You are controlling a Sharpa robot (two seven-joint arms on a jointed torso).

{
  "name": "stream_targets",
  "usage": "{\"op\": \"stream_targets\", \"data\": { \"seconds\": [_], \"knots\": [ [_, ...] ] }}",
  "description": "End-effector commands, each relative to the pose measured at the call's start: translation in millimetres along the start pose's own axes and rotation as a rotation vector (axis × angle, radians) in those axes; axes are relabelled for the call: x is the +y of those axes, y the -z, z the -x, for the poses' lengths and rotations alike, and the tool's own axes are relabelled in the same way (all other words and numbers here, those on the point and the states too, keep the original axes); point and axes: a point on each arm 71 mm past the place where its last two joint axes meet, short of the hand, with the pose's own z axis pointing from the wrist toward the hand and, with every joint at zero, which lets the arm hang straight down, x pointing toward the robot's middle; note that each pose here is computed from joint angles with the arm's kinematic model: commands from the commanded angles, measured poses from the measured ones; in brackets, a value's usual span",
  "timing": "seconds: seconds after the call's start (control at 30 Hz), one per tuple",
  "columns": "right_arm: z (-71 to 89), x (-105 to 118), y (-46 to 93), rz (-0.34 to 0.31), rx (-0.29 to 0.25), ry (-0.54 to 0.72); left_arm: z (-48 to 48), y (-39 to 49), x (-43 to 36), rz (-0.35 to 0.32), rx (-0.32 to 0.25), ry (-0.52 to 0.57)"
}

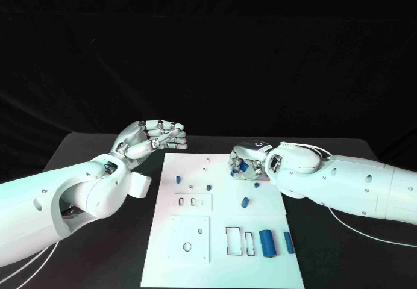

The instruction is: Assemble the parts on the task board

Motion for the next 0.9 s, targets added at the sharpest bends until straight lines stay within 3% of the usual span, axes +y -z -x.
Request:
{"op": "stream_targets", "data": {
  "seconds": [0.03,0.33,0.9],
  "knots": [
    [-2.3,0.1,-0.3,-0.005,0.015,0.009,-2.7,-0.9,-1.3,-0.006,0.022,0.006],
    [-2.8,0.4,-0.4,-0.012,0.008,0.007,-2.4,-1.3,-0.9,-0.003,0.022,0.006],
    [18.1,8.3,3.9,-0.039,-0.194,-0.022,0.6,-1.7,0.2,0.001,0.015,0.003]
  ]
}}
